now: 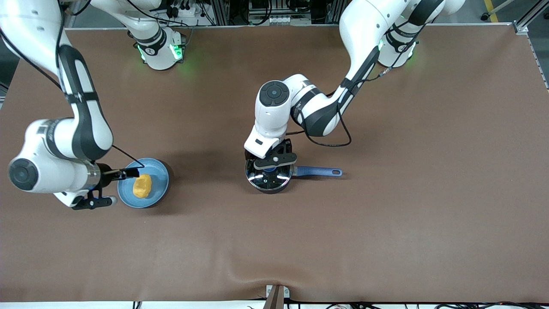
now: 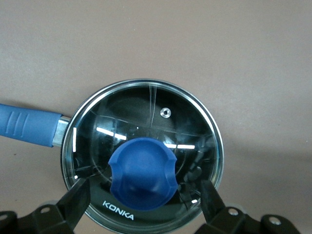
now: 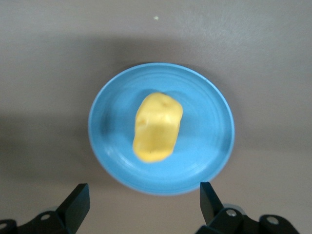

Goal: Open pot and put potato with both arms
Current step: 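Grasp the yellow potato with the right gripper while the left gripper holds the lid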

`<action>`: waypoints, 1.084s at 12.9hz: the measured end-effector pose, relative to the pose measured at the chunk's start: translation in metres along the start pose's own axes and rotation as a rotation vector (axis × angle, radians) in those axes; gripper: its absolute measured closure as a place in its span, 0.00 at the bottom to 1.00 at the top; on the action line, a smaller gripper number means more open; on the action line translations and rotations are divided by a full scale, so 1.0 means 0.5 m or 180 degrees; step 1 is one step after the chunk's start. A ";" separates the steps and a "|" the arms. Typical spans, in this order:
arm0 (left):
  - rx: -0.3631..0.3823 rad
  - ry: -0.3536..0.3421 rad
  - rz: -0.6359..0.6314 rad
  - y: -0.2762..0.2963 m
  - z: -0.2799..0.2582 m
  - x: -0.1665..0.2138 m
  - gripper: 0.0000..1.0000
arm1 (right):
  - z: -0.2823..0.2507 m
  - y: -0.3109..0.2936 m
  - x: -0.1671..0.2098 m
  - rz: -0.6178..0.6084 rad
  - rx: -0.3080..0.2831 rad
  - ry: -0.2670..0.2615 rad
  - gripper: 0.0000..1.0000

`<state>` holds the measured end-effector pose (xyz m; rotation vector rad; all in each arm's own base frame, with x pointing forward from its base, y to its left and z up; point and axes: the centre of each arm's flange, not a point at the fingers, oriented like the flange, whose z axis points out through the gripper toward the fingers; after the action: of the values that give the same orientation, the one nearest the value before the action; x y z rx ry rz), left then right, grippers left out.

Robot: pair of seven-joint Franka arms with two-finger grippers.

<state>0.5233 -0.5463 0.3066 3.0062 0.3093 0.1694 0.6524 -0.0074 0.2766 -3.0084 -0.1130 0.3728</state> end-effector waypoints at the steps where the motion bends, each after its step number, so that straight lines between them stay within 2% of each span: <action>1: 0.0006 -0.0004 -0.0002 -0.001 0.004 0.000 0.00 | 0.039 0.014 0.011 0.0058 0.0050 0.0028 0.00; 4: -0.0021 0.0019 -0.0016 -0.002 0.006 0.006 0.00 | 0.120 0.032 0.038 0.0137 0.0094 0.0092 0.00; 6: -0.0024 0.0030 -0.0034 -0.005 0.011 0.011 0.00 | 0.143 0.032 0.046 0.0250 0.0200 0.0132 0.00; 9: -0.0025 0.0029 -0.0106 -0.008 0.031 0.013 0.00 | 0.158 0.026 0.047 0.0405 0.0236 0.0095 0.00; 11: -0.0033 0.0028 -0.0144 -0.008 0.039 0.013 0.00 | 0.163 0.015 0.044 0.0411 0.0249 0.0028 0.19; 12: -0.0033 0.0028 -0.0159 -0.008 0.040 0.013 0.02 | 0.165 0.009 0.043 0.0402 0.0253 -0.0004 0.33; 13: -0.0033 0.0028 -0.0169 -0.008 0.040 0.013 0.02 | 0.164 0.004 0.043 0.0394 0.0254 -0.0021 0.41; 14: -0.0033 0.0028 -0.0172 -0.008 0.040 0.013 0.09 | 0.164 0.000 0.043 0.0384 0.0255 -0.0036 0.42</action>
<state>0.5311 -0.5428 0.2870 2.9839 0.3886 0.1787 0.6529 0.0024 0.1926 -2.9420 0.0812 0.3954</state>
